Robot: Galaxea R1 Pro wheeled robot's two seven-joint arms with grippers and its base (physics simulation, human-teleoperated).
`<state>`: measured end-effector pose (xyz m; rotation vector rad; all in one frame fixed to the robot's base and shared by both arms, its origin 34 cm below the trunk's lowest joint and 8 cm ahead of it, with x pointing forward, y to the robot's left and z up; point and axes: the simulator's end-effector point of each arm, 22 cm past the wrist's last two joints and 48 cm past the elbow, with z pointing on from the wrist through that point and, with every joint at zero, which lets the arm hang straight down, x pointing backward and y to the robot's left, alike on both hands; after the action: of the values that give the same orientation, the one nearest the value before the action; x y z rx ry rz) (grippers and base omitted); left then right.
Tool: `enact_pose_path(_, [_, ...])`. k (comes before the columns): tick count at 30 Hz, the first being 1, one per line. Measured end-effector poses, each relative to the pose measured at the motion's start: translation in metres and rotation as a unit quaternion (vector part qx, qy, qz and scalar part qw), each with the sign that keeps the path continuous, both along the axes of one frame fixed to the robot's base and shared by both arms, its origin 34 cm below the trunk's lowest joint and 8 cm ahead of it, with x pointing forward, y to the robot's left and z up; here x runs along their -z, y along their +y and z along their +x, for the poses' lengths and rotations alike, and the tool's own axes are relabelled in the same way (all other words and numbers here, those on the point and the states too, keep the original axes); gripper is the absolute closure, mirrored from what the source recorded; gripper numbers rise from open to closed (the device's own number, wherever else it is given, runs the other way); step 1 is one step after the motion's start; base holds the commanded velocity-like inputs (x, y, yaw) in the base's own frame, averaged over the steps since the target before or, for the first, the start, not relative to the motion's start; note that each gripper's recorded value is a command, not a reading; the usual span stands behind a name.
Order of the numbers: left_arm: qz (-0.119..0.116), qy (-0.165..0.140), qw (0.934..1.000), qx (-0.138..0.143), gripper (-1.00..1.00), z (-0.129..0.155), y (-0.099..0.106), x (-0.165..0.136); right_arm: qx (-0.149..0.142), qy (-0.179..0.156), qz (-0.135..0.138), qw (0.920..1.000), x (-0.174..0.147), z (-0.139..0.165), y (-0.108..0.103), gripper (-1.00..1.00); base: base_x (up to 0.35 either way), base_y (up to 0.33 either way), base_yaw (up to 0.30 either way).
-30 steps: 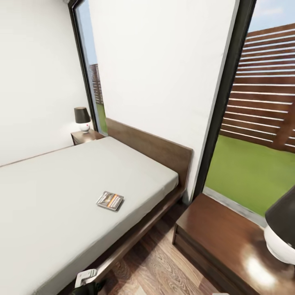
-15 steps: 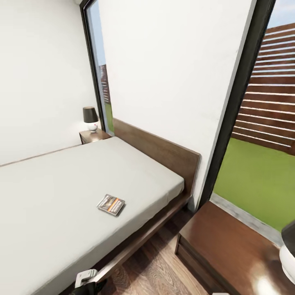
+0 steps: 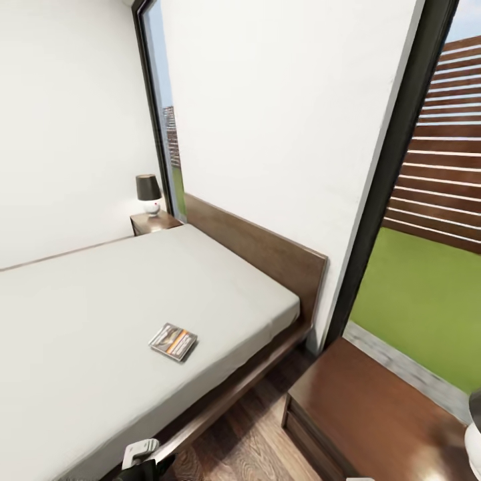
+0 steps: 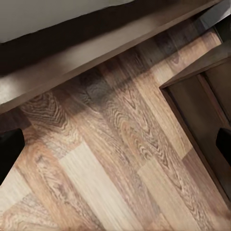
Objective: In the bedroom, move the book from the bed onto either nightstand, and place the two sandals side by side next to the bed.
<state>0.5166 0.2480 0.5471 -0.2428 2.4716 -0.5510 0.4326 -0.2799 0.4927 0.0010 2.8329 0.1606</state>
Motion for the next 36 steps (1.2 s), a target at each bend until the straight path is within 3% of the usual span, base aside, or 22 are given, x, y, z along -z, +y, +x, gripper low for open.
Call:
enact_pose_path(28, [0.0, 0.006, 1.0, 0.0, -1.0, -0.0032, -0.0005, 0.0042, 0.0, 0.005, 0.0, 1.0, 0.0031, -0.0035, 0.0004, -1.0, 0.064, 0.0, 0.275])
enact_pose_path(36, [0.0, 0.006, 1.0, 0.0, -1.0, -0.0037, -0.0011, 0.0048, 0.0, 0.006, 0.0, 1.0, 0.0036, -0.0042, 0.0003, -1.0, 0.0, 0.0, 0.064])
